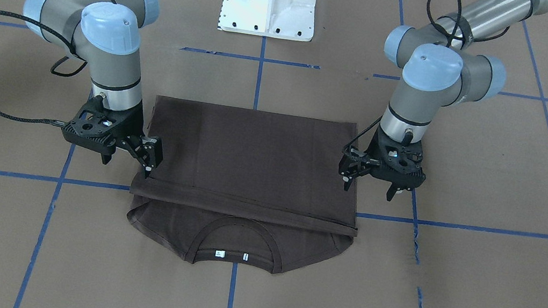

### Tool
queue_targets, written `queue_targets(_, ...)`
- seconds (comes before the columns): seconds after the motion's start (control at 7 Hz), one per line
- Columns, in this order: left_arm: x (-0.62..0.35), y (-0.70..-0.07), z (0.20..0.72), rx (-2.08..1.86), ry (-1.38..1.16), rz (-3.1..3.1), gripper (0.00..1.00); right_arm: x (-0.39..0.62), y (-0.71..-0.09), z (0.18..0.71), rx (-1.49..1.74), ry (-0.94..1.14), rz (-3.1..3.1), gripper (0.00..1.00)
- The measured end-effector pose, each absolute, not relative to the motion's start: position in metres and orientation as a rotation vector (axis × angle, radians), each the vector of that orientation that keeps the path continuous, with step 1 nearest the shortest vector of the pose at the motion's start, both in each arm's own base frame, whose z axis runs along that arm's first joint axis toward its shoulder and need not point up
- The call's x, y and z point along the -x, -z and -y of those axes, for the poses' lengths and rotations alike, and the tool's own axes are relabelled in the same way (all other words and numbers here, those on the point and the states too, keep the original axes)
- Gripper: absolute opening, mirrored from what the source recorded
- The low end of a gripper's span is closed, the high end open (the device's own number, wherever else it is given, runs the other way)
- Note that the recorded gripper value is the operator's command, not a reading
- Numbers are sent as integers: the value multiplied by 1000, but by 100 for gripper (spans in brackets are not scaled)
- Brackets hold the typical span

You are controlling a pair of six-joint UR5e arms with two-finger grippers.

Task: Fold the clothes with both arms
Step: 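Draw the left gripper back toward the robot while the right gripper holds still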

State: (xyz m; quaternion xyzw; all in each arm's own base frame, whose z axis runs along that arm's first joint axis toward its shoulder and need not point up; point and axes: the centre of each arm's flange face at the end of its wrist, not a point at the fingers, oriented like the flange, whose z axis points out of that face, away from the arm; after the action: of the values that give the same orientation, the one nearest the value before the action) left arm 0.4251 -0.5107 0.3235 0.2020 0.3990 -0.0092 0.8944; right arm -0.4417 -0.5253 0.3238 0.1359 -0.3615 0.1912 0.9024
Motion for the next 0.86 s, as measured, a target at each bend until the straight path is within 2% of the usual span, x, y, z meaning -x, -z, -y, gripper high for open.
queue_targets(0.14, -421, -329, 470, -385, 18, -862, 65, 438, -321, 522, -283, -386, 757, 100)
queue_targets(0.29, -432, -331, 427, -327, 66, -896, 61, 435, -318, 520, -286, -383, 765, 100)
queue_targets(0.43, -452, -331, 392, -271, 123, -918, 61, 434, -317, 519, -287, -381, 768, 100)
queue_targets(0.57, -467, -332, 370, -235, 148, -927, 61, 433, -318, 518, -287, -381, 768, 100)
queue_targets(0.86, -475, -339, 358, -214, 160, -918, 61, 432, -319, 518, -287, -382, 767, 100)
